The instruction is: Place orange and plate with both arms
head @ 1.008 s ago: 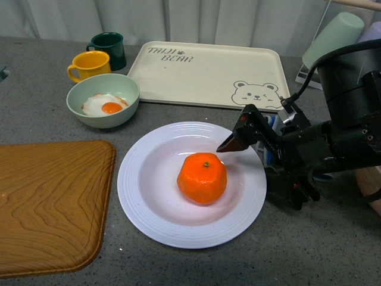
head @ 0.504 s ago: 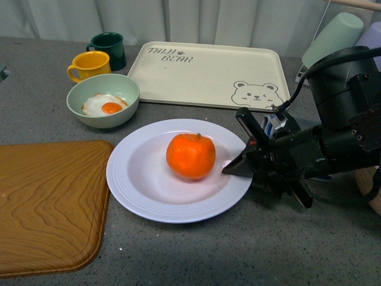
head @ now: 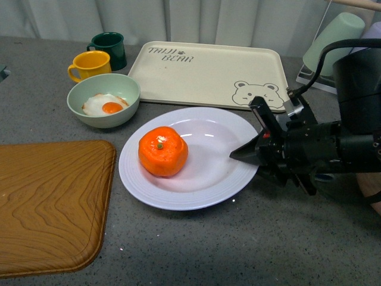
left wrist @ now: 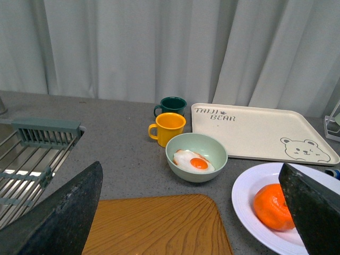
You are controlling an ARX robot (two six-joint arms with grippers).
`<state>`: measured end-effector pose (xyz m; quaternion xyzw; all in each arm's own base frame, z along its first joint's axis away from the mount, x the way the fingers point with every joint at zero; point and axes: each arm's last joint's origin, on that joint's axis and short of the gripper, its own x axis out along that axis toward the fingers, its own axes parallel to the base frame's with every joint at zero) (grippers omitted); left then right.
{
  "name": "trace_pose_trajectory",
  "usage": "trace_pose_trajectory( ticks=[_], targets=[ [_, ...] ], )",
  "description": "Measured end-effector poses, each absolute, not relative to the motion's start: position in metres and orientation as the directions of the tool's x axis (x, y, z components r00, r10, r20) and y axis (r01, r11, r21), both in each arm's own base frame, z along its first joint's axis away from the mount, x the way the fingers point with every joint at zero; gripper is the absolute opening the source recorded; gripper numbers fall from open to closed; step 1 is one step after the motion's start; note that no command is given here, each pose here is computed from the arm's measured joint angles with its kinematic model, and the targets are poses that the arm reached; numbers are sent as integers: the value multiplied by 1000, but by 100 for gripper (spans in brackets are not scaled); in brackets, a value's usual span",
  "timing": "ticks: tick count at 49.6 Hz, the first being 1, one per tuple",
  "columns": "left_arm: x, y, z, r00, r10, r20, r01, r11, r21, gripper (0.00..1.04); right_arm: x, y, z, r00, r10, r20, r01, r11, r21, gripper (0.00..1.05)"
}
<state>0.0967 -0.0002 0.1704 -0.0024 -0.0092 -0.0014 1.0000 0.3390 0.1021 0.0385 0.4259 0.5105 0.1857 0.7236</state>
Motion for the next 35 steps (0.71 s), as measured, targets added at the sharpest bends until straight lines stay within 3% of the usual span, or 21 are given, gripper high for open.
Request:
trace_pose_trajectory(
  ticks=[14,35],
  targets=[
    [97,0,170,1000,-3,19,3,1000,-5,98,348,98,76,475,764,-436,36,478,878,4],
    [97,0,170,1000,-3,19,3,1000,-5,98,417,91,96,531,745,-404,1,476,879,4]
  ],
)
